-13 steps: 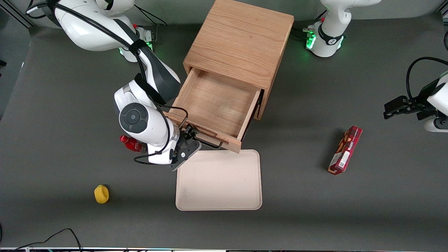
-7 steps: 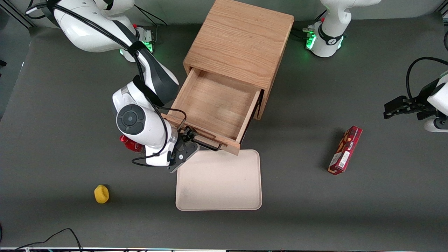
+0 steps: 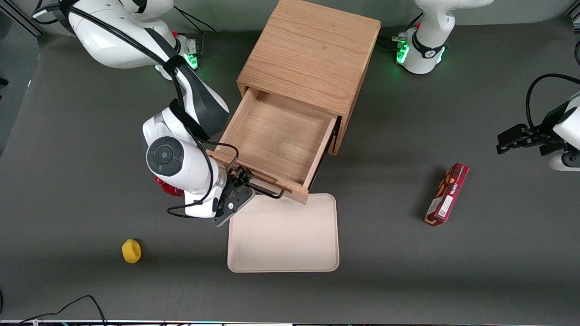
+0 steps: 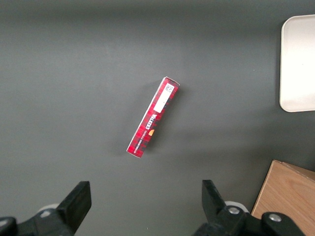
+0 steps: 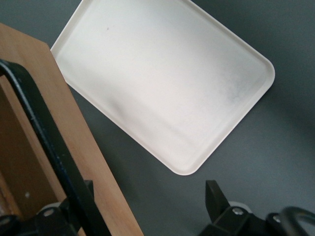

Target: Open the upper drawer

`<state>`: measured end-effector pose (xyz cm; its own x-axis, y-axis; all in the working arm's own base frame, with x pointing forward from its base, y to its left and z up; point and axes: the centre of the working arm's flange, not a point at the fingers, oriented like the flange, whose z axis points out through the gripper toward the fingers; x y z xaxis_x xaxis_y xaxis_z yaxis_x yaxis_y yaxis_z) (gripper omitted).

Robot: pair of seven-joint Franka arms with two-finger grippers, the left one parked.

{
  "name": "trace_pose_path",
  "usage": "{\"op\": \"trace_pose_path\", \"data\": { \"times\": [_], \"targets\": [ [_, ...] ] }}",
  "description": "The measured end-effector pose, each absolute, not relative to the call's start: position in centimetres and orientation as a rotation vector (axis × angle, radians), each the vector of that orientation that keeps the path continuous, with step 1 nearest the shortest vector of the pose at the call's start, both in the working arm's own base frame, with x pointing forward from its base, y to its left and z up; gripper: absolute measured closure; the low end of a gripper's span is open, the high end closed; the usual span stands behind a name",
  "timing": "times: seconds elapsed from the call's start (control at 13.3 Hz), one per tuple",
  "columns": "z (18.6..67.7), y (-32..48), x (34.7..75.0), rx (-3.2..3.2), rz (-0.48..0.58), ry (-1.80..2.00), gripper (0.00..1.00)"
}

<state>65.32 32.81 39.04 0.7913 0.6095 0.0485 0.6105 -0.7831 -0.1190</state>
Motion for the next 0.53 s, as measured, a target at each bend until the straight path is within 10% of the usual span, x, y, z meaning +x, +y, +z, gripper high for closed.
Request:
{"op": "trace_pose_path", "data": {
  "times": [0.53],
  "targets": [
    [39.2,31.1,66.4,-2.86,-0.03,-0.95,0.0]
  ]
}}
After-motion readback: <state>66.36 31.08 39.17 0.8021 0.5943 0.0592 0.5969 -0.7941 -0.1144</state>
